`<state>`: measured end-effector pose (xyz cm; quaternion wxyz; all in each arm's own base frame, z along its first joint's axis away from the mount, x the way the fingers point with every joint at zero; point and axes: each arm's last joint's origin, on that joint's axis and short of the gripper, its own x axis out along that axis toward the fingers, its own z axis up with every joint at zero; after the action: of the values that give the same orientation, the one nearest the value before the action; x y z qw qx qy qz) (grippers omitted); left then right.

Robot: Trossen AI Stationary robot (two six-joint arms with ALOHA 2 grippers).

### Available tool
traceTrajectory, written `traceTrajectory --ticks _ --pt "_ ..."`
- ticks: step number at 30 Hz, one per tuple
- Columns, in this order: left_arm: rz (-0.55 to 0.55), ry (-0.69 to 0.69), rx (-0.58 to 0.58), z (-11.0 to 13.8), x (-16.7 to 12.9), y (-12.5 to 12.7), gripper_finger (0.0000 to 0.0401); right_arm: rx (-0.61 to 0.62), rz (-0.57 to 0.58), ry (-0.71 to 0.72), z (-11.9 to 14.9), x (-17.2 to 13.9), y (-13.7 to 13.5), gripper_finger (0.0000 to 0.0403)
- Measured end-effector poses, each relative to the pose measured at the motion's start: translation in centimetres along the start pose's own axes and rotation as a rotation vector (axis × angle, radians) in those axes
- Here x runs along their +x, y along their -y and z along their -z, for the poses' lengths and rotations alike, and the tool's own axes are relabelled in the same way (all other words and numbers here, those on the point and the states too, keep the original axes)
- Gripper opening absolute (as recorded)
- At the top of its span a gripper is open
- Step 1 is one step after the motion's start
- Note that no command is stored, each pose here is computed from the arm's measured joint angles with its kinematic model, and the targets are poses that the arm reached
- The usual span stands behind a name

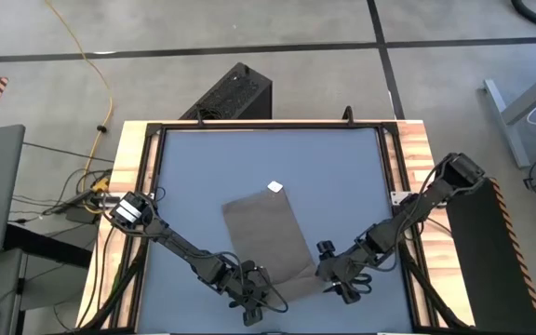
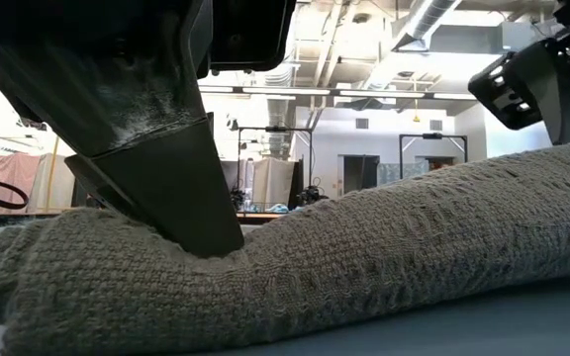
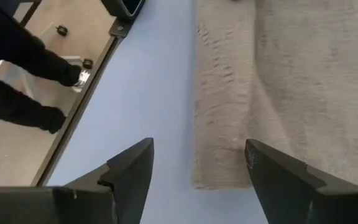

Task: Roll towel
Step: Roll the grey towel

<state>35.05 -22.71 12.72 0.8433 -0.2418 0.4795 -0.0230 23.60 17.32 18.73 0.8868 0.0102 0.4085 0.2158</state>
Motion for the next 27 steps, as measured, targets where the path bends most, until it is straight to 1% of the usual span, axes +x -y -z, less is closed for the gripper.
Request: traceTrajectory --ticks 7,13,17,21,25,27 --pt "0.0 0.001 -0.002 0.0 0.0 0.0 0.0112 -0.012 0.068 0.053 -0.4 0.0 0.2 0.0281" --pt "0.001 0.0 -0.003 0.0 0.0 0.0 0.0112 -0.02 0.086 0.024 0.4 0.2 0.2 0.0281" --pt "0.001 0.0 -0.003 0.0 0.0 0.0 0.0112 -0.015 0.119 0.025 0.9 0.4 0.3 0.0281" --pt "0.0 0.003 -0.003 0.0 0.0 0.0 0.0112 -0.021 0.134 -0.014 1.6 1.3 0.4 0.0281" --pt "0.003 0.008 -0.009 0.0 0.0 0.0 0.0112 -0.026 0.117 -0.048 2.3 3.1 0.2 0.0281" --pt "0.012 0.011 -0.014 -0.1 0.1 0.1 0.0112 0.005 0.127 -0.059 2.4 3.8 0.2 0.0278"
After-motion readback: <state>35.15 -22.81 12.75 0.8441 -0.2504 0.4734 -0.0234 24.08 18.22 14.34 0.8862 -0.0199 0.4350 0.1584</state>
